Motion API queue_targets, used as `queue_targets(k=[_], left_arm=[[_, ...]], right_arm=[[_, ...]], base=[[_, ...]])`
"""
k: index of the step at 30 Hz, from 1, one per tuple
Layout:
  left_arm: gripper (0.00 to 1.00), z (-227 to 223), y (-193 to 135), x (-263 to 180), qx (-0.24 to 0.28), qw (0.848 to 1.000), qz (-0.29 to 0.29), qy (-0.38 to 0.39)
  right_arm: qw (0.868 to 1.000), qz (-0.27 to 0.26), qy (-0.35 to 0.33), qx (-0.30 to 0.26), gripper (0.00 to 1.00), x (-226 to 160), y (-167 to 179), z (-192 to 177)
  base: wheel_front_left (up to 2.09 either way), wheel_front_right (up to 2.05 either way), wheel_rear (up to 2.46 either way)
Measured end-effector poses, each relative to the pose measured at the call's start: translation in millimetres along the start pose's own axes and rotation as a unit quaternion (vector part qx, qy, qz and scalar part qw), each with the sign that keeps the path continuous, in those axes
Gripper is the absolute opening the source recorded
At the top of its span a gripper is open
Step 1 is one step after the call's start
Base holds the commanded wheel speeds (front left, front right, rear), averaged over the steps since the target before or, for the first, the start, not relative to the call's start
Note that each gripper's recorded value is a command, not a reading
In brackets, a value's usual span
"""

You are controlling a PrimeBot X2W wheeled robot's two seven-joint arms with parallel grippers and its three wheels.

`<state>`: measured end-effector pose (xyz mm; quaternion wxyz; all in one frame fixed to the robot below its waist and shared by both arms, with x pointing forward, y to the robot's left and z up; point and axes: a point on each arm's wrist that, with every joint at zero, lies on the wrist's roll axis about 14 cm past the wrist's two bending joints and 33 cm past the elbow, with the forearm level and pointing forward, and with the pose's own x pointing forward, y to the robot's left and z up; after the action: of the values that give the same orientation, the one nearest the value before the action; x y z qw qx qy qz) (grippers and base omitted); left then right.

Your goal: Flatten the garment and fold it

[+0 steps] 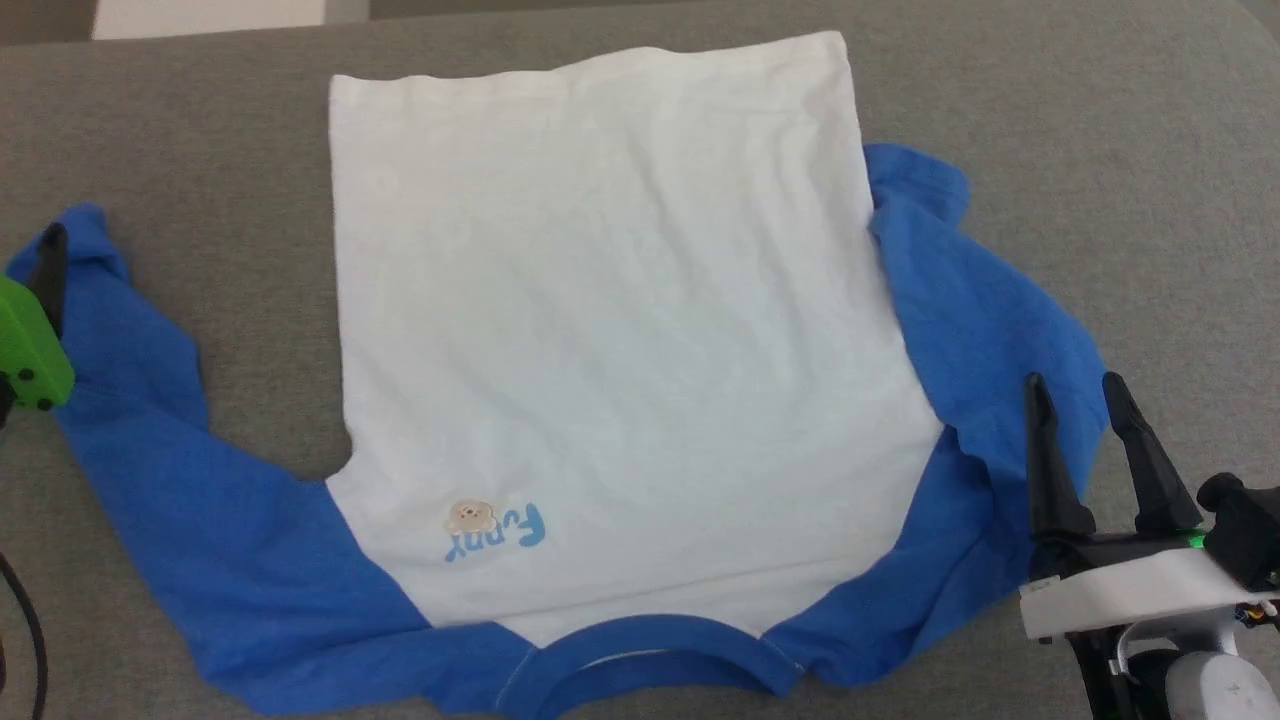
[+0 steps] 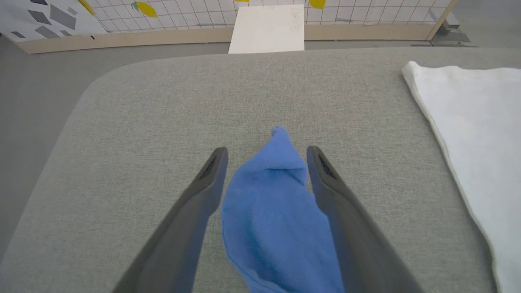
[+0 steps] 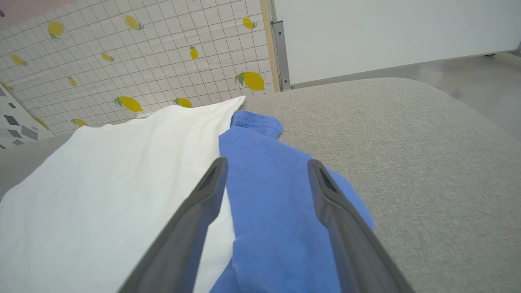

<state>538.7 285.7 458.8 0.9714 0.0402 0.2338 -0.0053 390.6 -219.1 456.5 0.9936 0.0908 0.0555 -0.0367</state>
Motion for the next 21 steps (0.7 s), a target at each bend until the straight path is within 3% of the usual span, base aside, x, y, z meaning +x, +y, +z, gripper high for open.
queue_targets(k=[8,14,15,17,21], left_arm=[[1.00,-38,2,36,-0.014,0.994,0.027,0.109],[1.00,-69,4,52,-0.052,0.982,0.053,0.176],[0.43,-74,5,52,-0.053,0.979,0.059,0.189],[0.00,-76,5,54,-0.056,0.975,0.064,0.204],[0.00,-71,5,49,-0.067,0.976,0.071,0.193]], right_arm=[[1.000,-0.022,0.017,0.000,1.00,1,-14,-13],[0.999,-0.039,0.032,0.002,1.00,0,-23,-23],[0.999,-0.041,0.034,0.001,1.00,0,-25,-25],[0.998,-0.046,0.039,0.000,1.00,-1,-28,-27],[0.998,-0.048,0.038,0.001,1.00,-3,-29,-27]], base=[[0.00,0.00,0.00],[0.00,0.00,0.00],[0.00,0.00,0.00],[0.00,0.00,0.00],[0.00,0.00,0.00]])
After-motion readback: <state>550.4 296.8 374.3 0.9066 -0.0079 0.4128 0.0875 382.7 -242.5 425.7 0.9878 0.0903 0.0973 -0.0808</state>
